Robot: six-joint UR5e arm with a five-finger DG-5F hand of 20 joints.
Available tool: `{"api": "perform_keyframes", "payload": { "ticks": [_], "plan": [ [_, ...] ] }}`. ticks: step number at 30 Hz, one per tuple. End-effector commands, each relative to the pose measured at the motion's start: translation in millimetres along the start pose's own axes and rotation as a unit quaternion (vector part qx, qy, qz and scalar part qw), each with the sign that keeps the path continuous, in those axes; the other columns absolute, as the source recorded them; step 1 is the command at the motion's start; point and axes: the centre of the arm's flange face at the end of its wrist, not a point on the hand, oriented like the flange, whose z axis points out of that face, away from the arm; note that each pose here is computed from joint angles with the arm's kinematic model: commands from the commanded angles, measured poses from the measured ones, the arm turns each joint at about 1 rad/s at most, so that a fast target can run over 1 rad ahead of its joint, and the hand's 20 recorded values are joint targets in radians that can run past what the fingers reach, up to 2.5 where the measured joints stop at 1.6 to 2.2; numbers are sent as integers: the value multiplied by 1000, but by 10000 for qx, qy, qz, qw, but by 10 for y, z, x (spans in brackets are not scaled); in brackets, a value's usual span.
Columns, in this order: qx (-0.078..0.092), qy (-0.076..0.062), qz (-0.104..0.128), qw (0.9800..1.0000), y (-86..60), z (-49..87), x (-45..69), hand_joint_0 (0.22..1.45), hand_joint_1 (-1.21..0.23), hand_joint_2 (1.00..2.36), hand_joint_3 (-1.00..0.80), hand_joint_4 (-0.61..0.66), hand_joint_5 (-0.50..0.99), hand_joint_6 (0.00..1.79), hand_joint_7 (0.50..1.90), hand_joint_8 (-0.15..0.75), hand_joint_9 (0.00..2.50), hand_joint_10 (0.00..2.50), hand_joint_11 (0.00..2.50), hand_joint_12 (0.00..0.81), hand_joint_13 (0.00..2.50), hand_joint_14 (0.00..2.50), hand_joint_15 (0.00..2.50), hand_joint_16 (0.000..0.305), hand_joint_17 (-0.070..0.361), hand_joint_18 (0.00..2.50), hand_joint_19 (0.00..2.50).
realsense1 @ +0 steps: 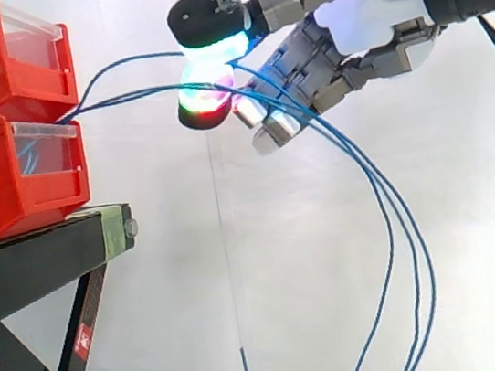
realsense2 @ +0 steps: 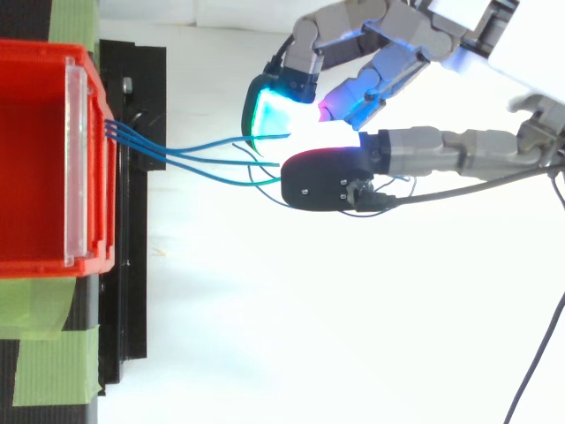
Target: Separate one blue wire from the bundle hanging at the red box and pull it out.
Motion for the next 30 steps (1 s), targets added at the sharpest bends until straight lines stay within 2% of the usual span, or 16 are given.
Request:
{"api": "perform_keyframes", "payload": {
  "ticks": [1,5,17,22,30],
  "plan": [
    [-56,-32,-98,9999,68,-30,-49,635,-734,1030,-72,5,-190,809,1011,312,1119,20,907,387,1072,27,1013,43,97,477,389],
    [-106,-83,-241,9996,141,-65,-105,629,-738,1031,-61,27,-186,803,1045,312,1118,20,890,400,960,27,905,43,98,466,384],
    [-111,-64,45,9999,141,-66,-102,621,-747,1029,-55,102,-177,795,1085,331,1049,19,846,411,675,21,613,46,104,431,399],
    [-46,-25,-15,10000,126,-83,-97,613,-750,1028,-49,121,-174,791,1097,330,960,20,797,401,523,15,469,47,106,373,386],
    [-33,36,-40,10000,150,-111,-43,605,-754,1027,-40,127,-169,786,1116,304,700,13,476,359,248,6,178,48,108,187,225]
  ]
}}
